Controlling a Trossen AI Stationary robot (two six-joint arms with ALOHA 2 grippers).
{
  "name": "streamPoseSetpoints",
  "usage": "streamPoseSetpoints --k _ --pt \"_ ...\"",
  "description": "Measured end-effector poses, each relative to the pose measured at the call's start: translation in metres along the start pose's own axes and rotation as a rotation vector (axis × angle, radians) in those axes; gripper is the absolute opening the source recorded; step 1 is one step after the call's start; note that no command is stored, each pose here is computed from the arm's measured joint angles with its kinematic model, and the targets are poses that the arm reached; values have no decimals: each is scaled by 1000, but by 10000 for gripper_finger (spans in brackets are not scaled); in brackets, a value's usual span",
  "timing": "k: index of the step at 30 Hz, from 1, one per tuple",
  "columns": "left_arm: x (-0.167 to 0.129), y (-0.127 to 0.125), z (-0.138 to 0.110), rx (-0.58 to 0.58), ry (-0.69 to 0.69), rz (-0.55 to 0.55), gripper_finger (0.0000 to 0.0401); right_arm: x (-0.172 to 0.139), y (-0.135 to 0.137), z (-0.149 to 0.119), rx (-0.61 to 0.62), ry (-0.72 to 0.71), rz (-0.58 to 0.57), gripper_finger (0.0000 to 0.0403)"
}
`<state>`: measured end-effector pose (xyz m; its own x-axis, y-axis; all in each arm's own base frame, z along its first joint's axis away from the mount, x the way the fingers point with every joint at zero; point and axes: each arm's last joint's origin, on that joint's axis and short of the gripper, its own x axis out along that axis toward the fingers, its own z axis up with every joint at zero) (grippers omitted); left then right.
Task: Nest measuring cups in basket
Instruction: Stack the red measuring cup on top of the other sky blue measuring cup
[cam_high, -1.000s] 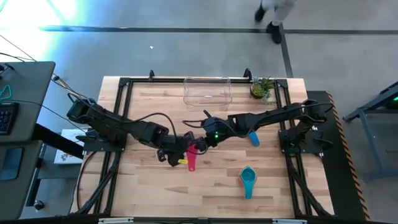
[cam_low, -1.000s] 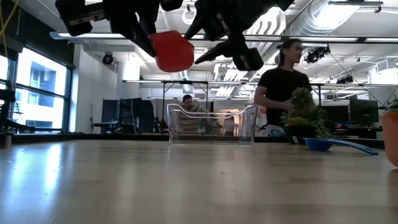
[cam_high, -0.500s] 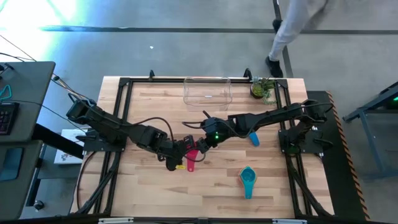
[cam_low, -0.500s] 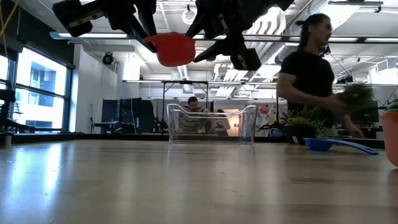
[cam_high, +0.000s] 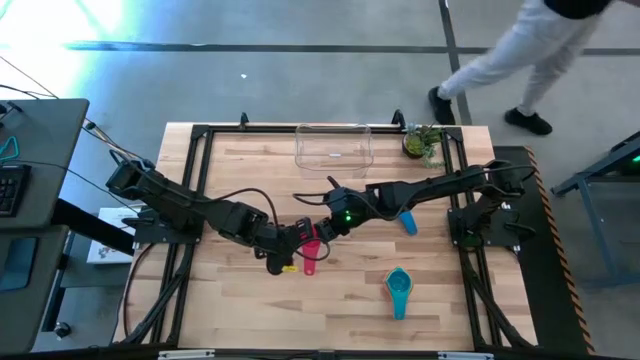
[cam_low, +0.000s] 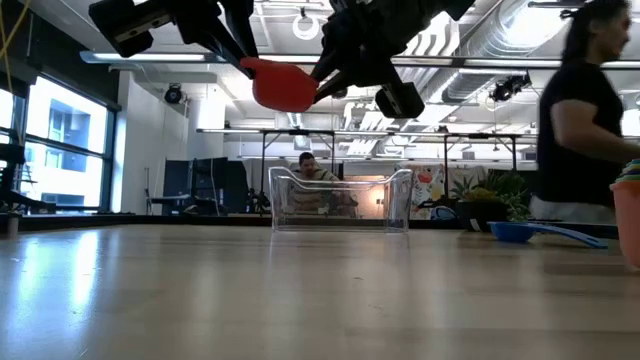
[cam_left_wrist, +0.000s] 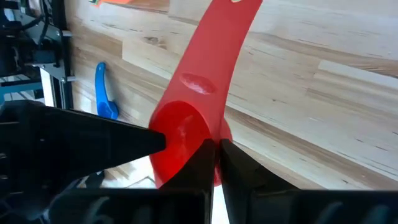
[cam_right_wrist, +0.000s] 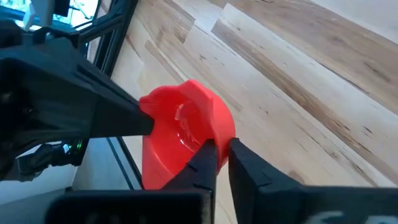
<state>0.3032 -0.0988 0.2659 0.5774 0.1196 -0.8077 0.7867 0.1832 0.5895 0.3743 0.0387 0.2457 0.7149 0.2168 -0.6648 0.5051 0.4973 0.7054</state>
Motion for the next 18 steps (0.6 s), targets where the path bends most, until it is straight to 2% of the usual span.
streamPoseSetpoints --k 8,18 --pt "0 -2 -1 -5 5 -19 7 0 0 -1 47 13 7 1" --pt "1 -2 -1 -10 2 -23 5 0 1 -1 45 19 15 0"
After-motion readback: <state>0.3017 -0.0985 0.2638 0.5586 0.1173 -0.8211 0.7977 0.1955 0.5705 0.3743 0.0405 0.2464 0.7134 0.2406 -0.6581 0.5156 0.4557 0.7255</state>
